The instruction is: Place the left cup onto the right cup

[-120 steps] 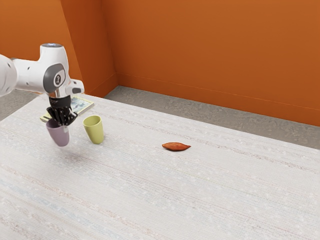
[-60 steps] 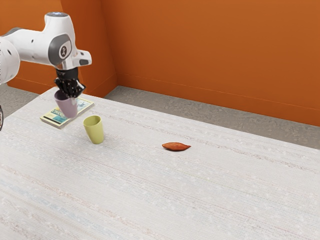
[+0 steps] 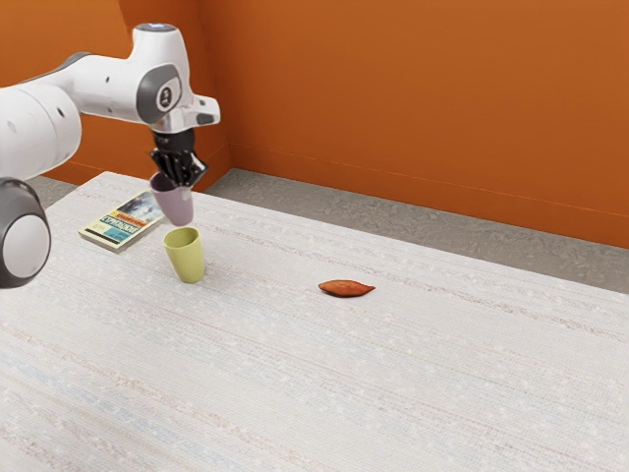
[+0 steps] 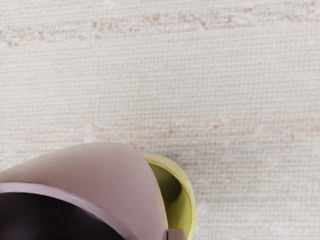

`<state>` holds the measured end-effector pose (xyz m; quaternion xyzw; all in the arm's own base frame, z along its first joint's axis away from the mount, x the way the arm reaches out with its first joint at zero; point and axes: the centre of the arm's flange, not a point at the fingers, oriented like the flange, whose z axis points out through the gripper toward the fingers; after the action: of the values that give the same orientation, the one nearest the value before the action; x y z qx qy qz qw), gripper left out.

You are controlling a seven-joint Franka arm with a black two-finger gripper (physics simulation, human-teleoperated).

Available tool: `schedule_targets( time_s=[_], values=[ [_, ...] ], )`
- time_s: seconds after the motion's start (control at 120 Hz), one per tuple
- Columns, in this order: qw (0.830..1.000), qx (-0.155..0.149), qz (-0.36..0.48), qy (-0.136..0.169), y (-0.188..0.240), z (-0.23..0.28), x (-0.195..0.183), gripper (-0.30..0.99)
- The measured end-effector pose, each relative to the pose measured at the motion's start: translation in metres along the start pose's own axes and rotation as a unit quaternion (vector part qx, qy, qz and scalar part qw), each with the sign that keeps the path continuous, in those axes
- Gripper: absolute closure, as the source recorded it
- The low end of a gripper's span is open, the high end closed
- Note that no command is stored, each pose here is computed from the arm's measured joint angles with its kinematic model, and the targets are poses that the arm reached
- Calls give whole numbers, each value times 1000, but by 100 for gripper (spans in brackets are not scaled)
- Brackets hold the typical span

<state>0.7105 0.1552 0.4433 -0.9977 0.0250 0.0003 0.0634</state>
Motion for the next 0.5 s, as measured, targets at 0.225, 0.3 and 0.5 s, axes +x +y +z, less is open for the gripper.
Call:
schedule_targets(
  time_s=[0.225, 0.3, 0.5],
  values=[
    [1000, -6, 6, -15, 11, 10, -6, 78],
    [1000, -9, 5, -24, 14, 16, -12, 78],
    [1000, -10, 0, -28, 12, 27, -16, 78]
  ],
)
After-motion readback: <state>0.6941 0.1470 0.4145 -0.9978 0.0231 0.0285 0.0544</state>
